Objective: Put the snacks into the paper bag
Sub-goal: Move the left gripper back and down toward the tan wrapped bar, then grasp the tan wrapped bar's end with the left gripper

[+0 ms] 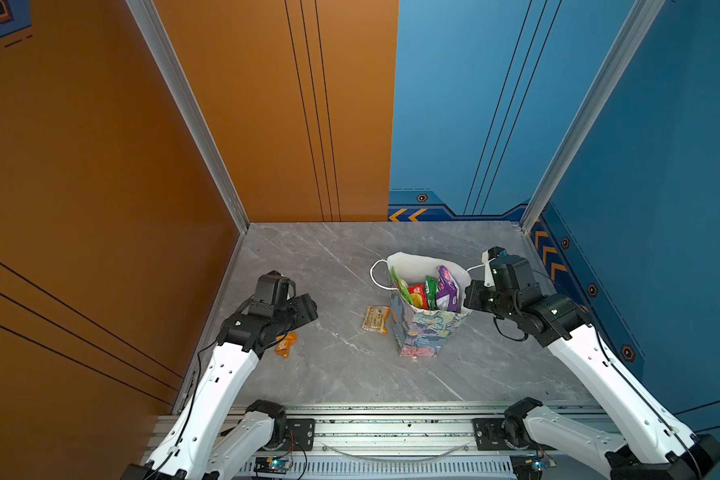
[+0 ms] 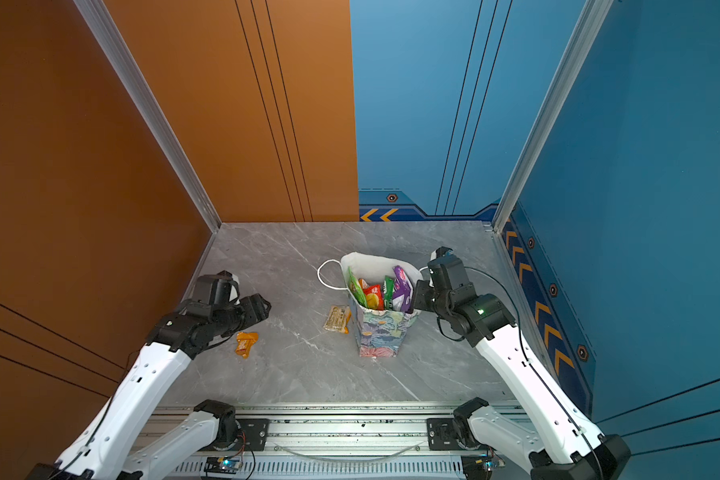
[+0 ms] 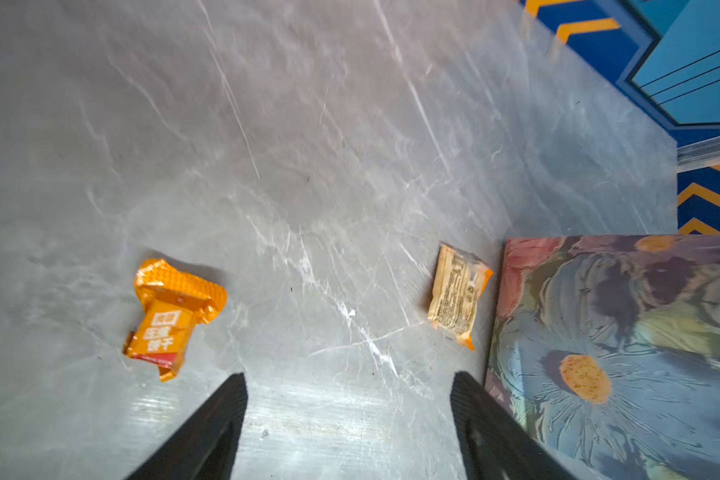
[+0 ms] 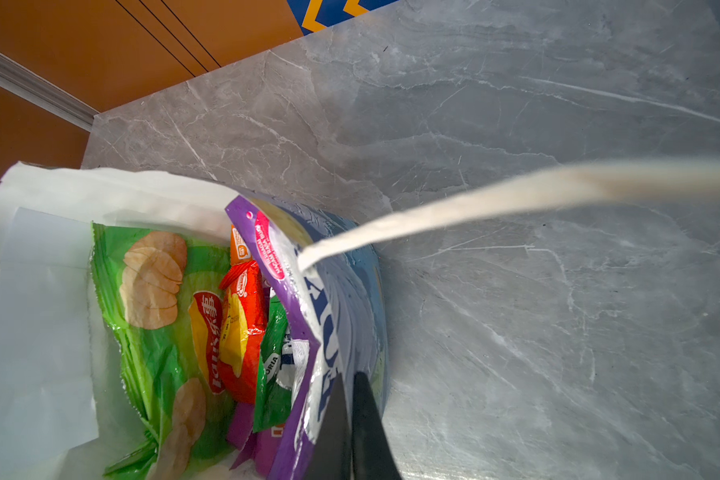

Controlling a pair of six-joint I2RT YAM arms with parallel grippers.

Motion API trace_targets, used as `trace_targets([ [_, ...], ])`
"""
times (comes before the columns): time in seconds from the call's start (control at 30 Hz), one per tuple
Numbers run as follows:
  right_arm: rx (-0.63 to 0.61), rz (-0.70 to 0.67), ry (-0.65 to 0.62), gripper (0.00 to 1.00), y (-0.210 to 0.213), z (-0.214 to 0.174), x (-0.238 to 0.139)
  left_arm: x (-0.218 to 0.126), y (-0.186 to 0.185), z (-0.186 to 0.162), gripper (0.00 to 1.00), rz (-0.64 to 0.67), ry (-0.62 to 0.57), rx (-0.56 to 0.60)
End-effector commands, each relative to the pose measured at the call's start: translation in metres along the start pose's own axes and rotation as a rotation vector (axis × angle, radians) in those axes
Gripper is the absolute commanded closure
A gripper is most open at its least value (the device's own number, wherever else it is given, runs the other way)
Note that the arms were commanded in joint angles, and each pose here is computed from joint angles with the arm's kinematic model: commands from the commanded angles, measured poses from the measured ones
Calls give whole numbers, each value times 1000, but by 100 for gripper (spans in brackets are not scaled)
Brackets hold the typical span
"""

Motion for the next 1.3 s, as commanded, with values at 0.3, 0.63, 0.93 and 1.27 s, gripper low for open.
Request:
trace_targets([
  [0.3, 17, 13, -55, 100, -1, 6, -5, 87, -24, -41, 21, -173, 247, -75],
  [0.63, 12, 9, -59, 100, -2, 6, -7, 158, -57, -74, 29, -219, 369, -115],
  [0.93, 13, -1, -42, 100, -6, 4, -2, 183, -62, -86, 42, -184, 404, -110],
  [1.27, 14, -3, -33, 100, -8, 0, -1, 187, -55, -85, 74, -139, 400, -101],
])
Point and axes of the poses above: each gripper's point midway between its finger pads, its own x axis out along the fingers, its own y axis along the line the jaws close on, z = x × y, the point moved 9 cm from there along -x, back along the fingers, and after that the axes turned 12 degrees about -x, right-handed, at the moved point
